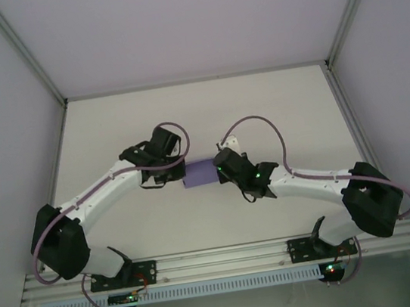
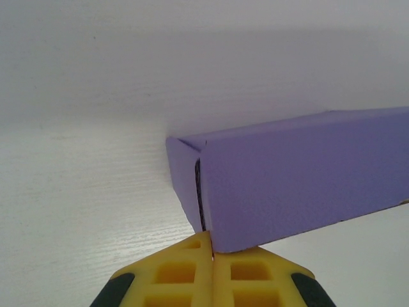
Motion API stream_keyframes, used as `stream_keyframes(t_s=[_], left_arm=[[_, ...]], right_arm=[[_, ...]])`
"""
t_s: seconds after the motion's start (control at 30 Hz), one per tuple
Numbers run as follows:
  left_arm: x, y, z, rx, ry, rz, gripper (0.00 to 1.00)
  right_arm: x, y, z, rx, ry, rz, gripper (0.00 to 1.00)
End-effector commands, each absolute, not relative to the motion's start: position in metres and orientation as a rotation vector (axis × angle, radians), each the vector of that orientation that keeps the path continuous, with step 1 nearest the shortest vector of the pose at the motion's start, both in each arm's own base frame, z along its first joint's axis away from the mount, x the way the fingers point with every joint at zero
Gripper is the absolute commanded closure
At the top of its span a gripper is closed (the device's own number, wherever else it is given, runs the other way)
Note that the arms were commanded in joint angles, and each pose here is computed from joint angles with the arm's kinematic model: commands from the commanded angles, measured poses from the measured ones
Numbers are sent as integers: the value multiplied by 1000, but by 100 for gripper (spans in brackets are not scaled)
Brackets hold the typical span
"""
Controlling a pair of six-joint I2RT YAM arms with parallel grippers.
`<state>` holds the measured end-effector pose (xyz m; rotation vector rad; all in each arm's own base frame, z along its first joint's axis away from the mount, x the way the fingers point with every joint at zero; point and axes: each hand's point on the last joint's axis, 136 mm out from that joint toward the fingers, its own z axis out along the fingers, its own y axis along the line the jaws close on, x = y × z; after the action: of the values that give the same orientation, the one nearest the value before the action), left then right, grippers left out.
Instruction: Assemble paper box
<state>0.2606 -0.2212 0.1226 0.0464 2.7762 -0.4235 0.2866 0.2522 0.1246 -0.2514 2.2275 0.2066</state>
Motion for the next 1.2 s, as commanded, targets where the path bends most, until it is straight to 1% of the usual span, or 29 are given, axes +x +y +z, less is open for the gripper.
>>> stream_keyframes(t_s=[0.0, 0.07, 0.13, 0.2, 0.23, 0.33, 0.4, 0.43, 0.47, 0.57, 0.6, 0.63, 0.73, 0.87, 0.97, 1.17], left_arm=[[241, -204, 96, 69, 2853, -307, 100], [242, -201, 93, 64, 2845, -289, 100], [244, -201, 92, 56, 2837, -287, 100], [246, -203, 91, 52, 2833, -294, 100], [247, -203, 92, 49, 2830, -294, 100], [247, -203, 92, 47, 2827, -300, 100], [247, -204, 93, 49, 2827, -303, 100], [247, -204, 93, 50, 2825, -308, 100], [247, -204, 94, 52, 2823, -308, 100], [249, -207, 96, 57, 2813, -328, 100], [249, -208, 96, 55, 2811, -330, 100], [249, -209, 97, 63, 2809, -337, 100], [250, -210, 98, 77, 2803, -341, 100], [252, -212, 100, 84, 2798, -347, 100], [254, -213, 101, 86, 2793, -350, 100], [256, -216, 107, 105, 2780, -364, 99]], right_arm=[[264, 235, 81, -360, 2345, 135, 98], [262, 240, 77, -412, 2336, 172, 98], [260, 244, 78, -451, 2329, 215, 95], [259, 248, 81, -476, 2324, 256, 89], [258, 249, 85, -484, 2315, 273, 84], [259, 253, 104, -517, 2272, 336, 76], [259, 255, 120, -530, 2250, 412, 65], [258, 257, 128, -538, 2243, 454, 57], [257, 260, 137, -549, 2233, 499, 46], [260, 262, 161, -545, 2195, 574, 24], [263, 260, 168, -529, 2180, 576, 19], [267, 258, 174, -509, 2170, 569, 16], [285, 247, 189, -400, 2151, 563, 13], [305, 242, 195, -303, 2165, 609, 14], [313, 246, 185, -285, 2226, 638, 19], [316, 244, 146, -213, 2365, 633, 33]])
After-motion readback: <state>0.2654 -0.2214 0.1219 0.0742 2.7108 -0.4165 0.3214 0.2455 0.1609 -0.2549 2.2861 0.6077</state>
